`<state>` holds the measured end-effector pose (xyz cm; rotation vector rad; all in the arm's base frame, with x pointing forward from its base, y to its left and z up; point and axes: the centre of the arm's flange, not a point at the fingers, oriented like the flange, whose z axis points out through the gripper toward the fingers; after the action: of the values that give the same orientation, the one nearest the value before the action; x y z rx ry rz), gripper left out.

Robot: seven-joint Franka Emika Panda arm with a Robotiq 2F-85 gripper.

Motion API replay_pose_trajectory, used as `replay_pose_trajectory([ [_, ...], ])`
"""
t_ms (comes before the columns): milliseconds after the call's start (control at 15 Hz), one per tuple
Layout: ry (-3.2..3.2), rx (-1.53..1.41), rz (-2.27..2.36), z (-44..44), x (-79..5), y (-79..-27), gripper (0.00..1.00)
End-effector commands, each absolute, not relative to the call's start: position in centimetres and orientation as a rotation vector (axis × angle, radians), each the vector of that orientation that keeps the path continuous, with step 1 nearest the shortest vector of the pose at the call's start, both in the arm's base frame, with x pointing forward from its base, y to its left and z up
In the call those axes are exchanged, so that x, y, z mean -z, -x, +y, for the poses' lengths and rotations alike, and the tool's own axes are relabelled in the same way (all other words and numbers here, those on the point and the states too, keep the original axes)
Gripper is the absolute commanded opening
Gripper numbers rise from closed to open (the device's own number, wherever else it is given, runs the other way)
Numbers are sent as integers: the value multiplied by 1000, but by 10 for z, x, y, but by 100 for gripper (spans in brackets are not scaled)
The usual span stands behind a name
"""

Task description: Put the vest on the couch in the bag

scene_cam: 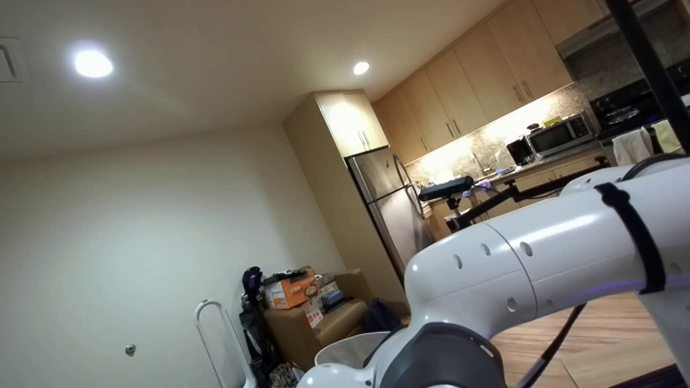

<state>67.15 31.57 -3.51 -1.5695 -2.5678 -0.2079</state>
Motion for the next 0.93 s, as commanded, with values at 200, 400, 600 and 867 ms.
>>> replay_pose_trajectory([
  [200, 1572, 184, -2409, 337, 76, -729, 8],
  [400, 1631, 171, -2349, 338, 70, -731, 4],
  [600, 1652, 124, -2355, 333, 44, -742, 6],
  [867, 1741, 234, -2426, 322, -33, -770, 6],
])
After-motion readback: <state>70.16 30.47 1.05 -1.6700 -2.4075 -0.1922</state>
